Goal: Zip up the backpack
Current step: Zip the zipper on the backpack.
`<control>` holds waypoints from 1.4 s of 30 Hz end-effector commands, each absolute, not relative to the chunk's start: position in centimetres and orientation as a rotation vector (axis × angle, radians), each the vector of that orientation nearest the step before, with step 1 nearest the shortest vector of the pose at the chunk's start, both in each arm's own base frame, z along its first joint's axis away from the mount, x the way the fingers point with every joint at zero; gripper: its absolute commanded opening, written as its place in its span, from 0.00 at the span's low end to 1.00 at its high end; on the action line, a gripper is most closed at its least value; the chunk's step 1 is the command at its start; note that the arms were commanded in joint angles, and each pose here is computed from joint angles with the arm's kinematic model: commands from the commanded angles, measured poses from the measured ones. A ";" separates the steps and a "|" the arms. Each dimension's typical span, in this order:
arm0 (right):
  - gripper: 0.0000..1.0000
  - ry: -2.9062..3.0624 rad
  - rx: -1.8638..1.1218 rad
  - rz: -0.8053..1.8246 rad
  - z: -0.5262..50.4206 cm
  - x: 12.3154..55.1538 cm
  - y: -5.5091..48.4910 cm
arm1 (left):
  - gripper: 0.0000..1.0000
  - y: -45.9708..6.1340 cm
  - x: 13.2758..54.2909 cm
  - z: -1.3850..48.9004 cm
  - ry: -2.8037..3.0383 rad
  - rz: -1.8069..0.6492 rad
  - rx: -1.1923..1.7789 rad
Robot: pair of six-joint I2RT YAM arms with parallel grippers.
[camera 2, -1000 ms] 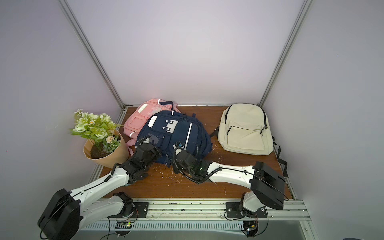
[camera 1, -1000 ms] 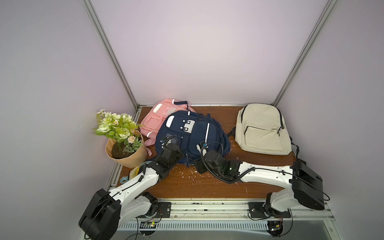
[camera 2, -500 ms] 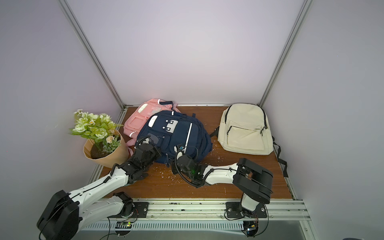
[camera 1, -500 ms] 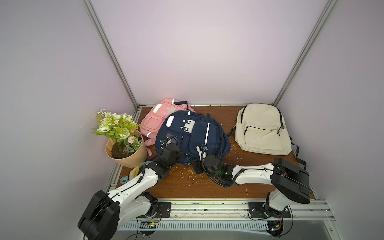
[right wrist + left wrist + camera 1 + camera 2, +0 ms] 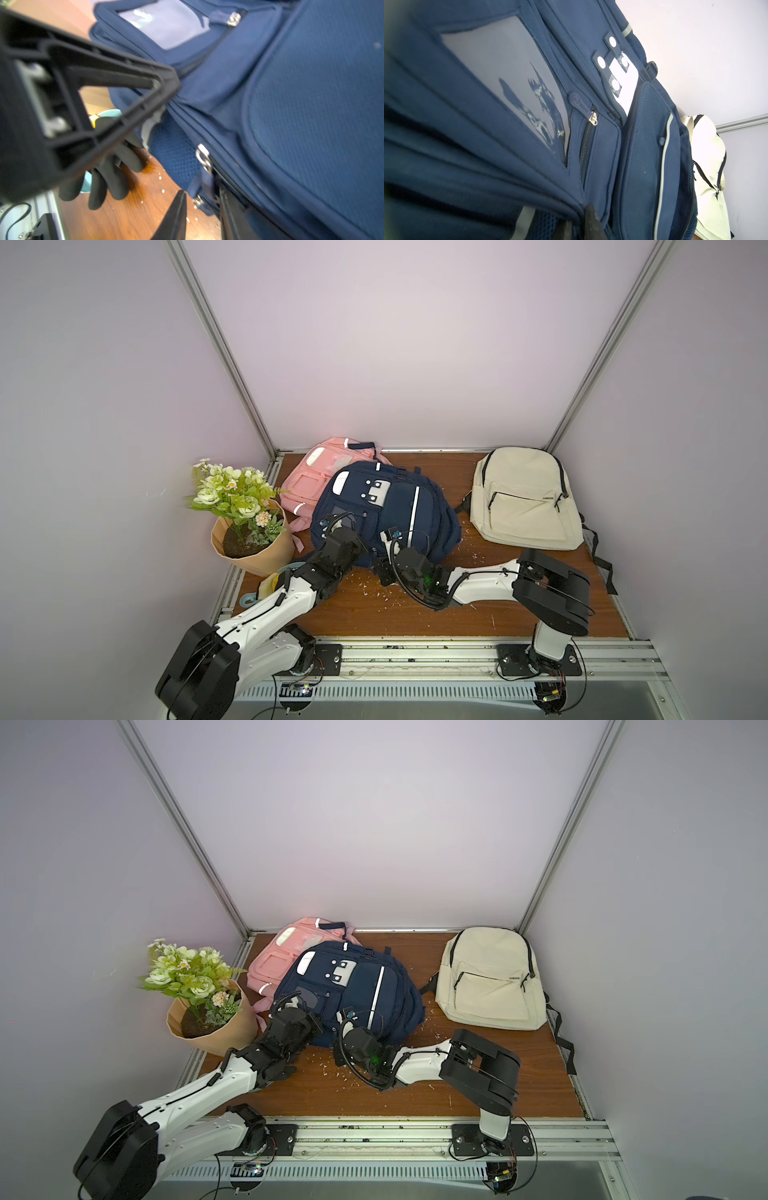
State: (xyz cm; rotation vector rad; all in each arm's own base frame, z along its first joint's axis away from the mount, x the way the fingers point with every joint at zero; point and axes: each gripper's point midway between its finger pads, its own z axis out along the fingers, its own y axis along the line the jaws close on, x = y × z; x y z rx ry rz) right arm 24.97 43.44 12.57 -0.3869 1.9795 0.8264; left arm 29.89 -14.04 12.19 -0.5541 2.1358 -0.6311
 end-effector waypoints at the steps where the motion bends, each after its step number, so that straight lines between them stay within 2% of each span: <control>1: 0.28 1.934 -0.373 0.865 14.2 26.0 44.8 | 0.00 -16.1 29.7 14.2 2.097 -0.760 -0.488; 10: 0.15 1.986 -0.368 0.810 13.1 27.8 45.7 | 0.00 -15.9 29.5 14.6 2.088 -0.763 -0.490; 12: 0.14 1.994 -0.352 0.791 12.9 28.0 45.4 | 0.00 -15.9 29.5 14.6 2.086 -0.764 -0.494; 15: 0.20 2.001 -0.318 0.757 12.7 28.4 44.7 | 0.00 -15.9 29.5 14.5 2.088 -0.764 -0.494; 20: 0.19 2.000 -0.270 0.743 13.0 29.3 44.3 | 0.00 -16.0 29.5 14.6 2.084 -0.777 -0.497; 25: 0.08 2.024 -0.251 0.692 13.0 30.0 44.2 | 0.00 -15.9 29.5 14.4 2.089 -0.767 -0.503; 31: 0.00 2.038 -0.254 0.671 12.9 29.1 42.2 | 0.00 -14.9 29.7 14.2 2.086 -0.702 -0.541; 42: 0.00 2.090 -0.299 0.671 12.6 26.2 39.6 | 0.00 -13.7 32.3 14.9 2.078 -0.593 -0.517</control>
